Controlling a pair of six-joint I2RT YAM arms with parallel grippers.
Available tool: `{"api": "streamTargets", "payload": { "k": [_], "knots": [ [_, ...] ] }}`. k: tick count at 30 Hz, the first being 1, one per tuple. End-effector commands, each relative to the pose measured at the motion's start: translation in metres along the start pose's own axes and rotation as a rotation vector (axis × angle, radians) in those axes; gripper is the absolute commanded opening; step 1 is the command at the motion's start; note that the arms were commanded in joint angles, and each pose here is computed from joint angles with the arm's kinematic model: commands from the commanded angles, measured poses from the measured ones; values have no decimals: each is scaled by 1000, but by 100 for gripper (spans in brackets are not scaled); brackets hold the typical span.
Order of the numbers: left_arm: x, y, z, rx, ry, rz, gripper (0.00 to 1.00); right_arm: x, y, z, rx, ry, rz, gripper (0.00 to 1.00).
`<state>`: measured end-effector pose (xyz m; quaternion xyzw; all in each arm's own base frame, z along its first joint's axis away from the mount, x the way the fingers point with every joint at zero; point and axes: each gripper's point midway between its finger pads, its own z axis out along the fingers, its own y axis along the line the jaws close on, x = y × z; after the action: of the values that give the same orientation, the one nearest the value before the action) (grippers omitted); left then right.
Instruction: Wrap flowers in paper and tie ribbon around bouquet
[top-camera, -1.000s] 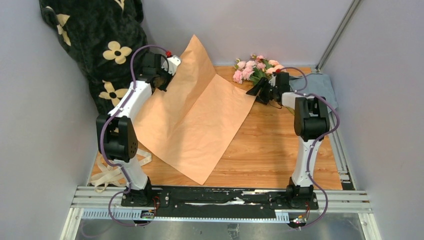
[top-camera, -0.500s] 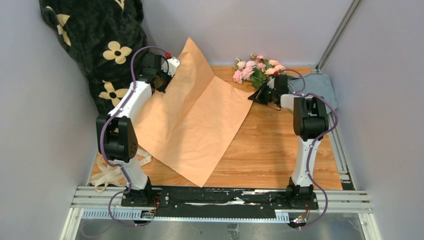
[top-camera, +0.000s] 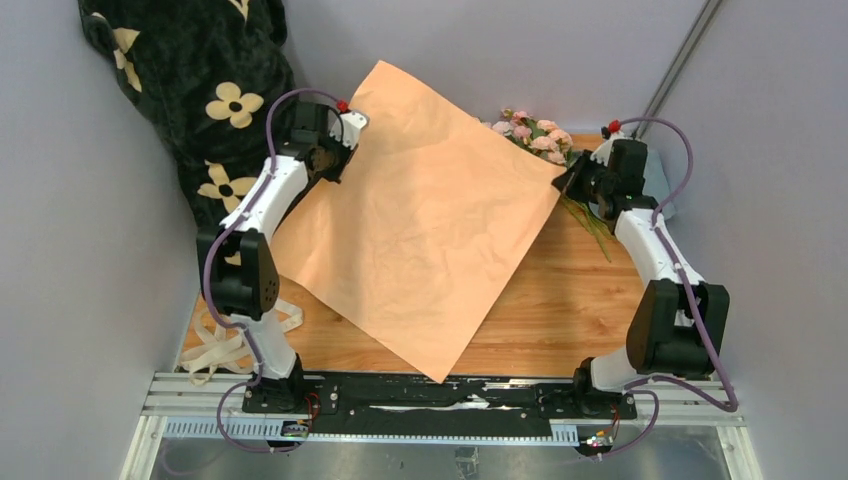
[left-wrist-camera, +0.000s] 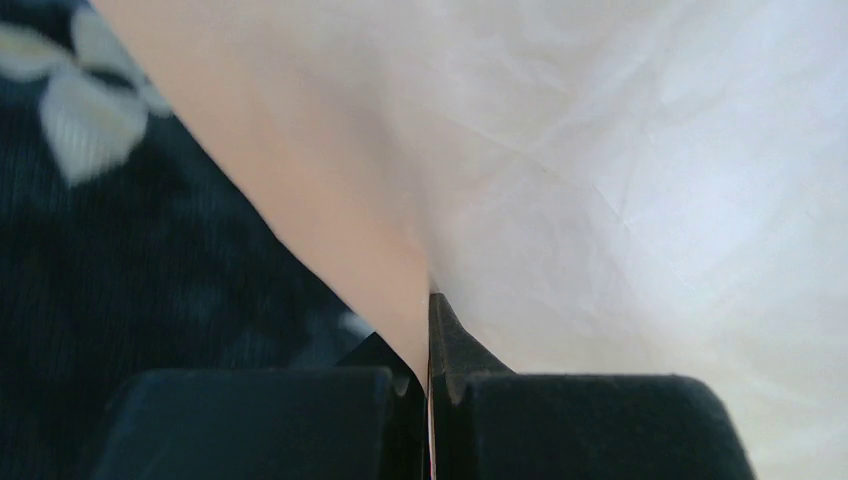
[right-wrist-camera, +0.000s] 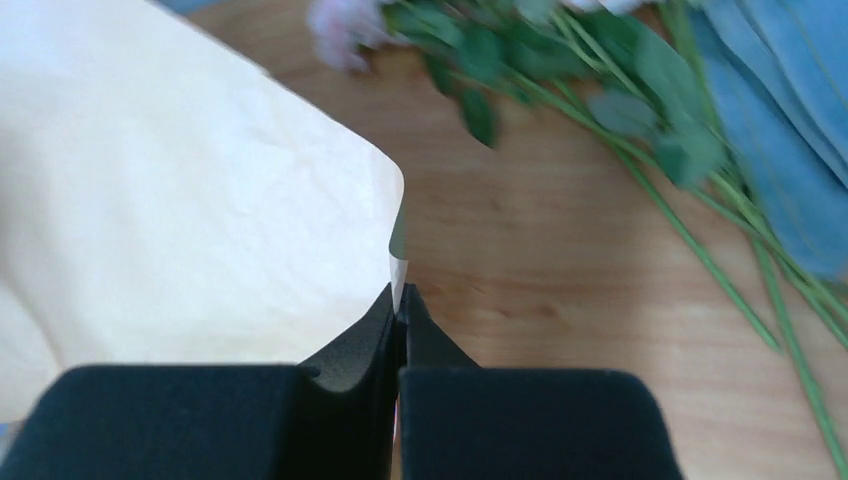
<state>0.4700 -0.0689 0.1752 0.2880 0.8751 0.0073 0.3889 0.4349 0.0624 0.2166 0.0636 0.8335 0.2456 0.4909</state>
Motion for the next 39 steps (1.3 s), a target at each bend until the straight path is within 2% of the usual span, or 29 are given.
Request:
{"api": "streamTargets", "payload": {
  "k": [1,5,6,9,11,16,18,20,22,23,25,29,33,35,39],
  "knots": [
    [-20,-8,34,41,11,-32,0,56,-59,-15,213,165,48,0],
    [-14,1,60,-4,60,-54,0,65,-72,-18,272,211,27,1],
    [-10,2,65,-11,75,-59,0,66,-75,-18,287,228,22,5],
    [4,-1,75,-11,115,-69,0,67,-85,-21,346,288,-1,32],
    [13,-5,79,0,135,-67,0,56,-96,-27,418,288,-35,39],
    [27,-17,90,42,165,-49,0,19,-127,-32,587,269,-206,32],
    [30,-21,93,51,172,-45,0,22,-139,-24,608,346,-244,29],
    [29,-26,96,62,171,-54,0,25,-144,-13,587,421,-283,27],
    [28,-28,98,68,171,-67,2,31,-142,8,494,477,-323,28],
    [26,-28,98,65,168,-71,10,29,-139,18,454,488,-348,28],
    [21,-22,96,37,165,-70,32,31,-144,31,442,539,-401,28],
    [-3,14,69,-128,129,-49,74,32,-151,48,468,600,-499,24],
    [-37,38,27,-225,45,-13,91,38,-152,66,441,621,-592,25],
    [-45,36,10,-212,20,0,96,42,-153,76,423,631,-621,25],
    [-39,12,-5,-94,17,11,97,46,-146,96,381,629,-664,26]
  ]
}}
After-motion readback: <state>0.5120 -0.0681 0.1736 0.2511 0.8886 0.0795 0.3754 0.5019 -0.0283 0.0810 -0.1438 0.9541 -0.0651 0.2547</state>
